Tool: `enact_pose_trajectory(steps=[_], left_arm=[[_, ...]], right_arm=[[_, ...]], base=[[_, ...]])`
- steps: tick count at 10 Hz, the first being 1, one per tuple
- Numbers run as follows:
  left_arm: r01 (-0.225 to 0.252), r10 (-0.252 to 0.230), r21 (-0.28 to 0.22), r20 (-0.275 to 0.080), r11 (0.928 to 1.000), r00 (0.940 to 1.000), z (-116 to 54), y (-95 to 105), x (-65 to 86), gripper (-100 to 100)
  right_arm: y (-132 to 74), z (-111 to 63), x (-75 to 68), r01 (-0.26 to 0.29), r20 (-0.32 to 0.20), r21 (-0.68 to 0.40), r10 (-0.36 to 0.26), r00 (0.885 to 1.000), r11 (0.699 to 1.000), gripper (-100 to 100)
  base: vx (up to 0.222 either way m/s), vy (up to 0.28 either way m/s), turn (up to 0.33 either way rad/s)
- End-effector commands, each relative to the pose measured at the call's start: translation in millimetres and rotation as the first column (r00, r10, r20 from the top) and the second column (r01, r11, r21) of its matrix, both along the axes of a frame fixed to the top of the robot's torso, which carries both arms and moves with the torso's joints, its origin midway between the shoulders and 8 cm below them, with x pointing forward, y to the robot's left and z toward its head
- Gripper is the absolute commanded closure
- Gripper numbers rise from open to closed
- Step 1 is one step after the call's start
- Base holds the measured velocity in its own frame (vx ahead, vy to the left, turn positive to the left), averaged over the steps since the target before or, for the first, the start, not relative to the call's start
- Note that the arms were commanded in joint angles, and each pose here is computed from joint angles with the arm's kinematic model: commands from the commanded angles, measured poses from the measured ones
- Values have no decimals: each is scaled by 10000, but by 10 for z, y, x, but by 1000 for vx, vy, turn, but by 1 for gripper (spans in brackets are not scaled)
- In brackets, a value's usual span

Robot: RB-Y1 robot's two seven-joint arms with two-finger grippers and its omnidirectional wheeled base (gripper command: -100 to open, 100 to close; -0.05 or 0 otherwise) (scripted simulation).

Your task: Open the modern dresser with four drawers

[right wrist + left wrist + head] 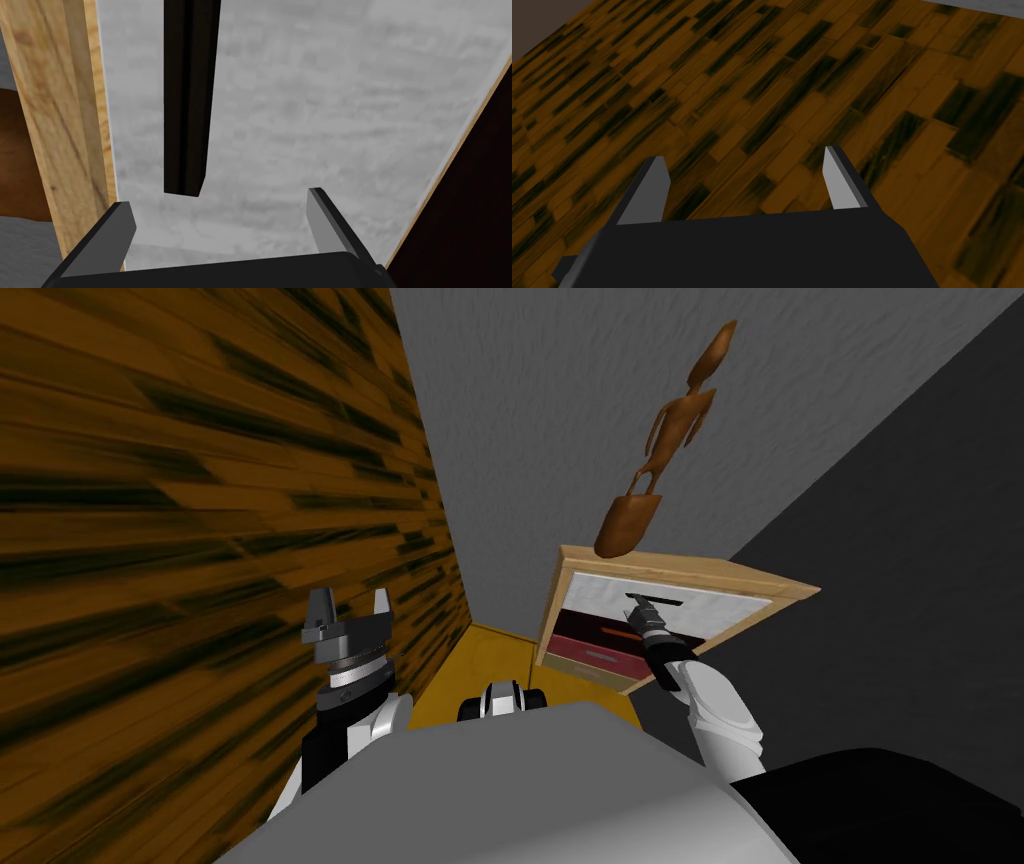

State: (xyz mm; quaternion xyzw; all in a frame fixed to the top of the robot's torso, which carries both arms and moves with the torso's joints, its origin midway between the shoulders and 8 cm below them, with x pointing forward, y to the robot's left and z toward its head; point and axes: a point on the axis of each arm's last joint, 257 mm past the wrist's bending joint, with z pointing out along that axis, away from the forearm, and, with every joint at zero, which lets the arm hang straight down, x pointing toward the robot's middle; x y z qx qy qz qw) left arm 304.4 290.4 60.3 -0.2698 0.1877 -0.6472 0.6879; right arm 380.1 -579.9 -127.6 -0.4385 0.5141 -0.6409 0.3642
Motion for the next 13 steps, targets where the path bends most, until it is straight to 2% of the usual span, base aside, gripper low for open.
enact_pose_trajectory(steps=[1,2,8,9,13], left_arm=[[-1,1,0,-1,10000,10000,0,0,0,0],[0,0,0,0,10000,10000,0,0,0,0],[2,-2,-3,3,10000,10000,1,-1,1,0],[1,-1,-2,2,10000,10000,0,0,0,0],[-1,1,1,-1,10000,10000,0,0,-1,0]], right_arm=[[-31,25,-20,1,-9,-9,-1,10000,10000,-100],[-36,29,-23,0,-2,4,0,10000,10000,100],[13,90,-28,-189,68,8,189,9998,9998,100],[-56,100,-36,-172,143,294,168,9998,9994,-100],[-206,132,-53,-124,310,868,98,9995,9961,-100]], base=[[64,6,0],[9,1,1],[-136,67,-40],[45,26,-8],[105,3,-5]])
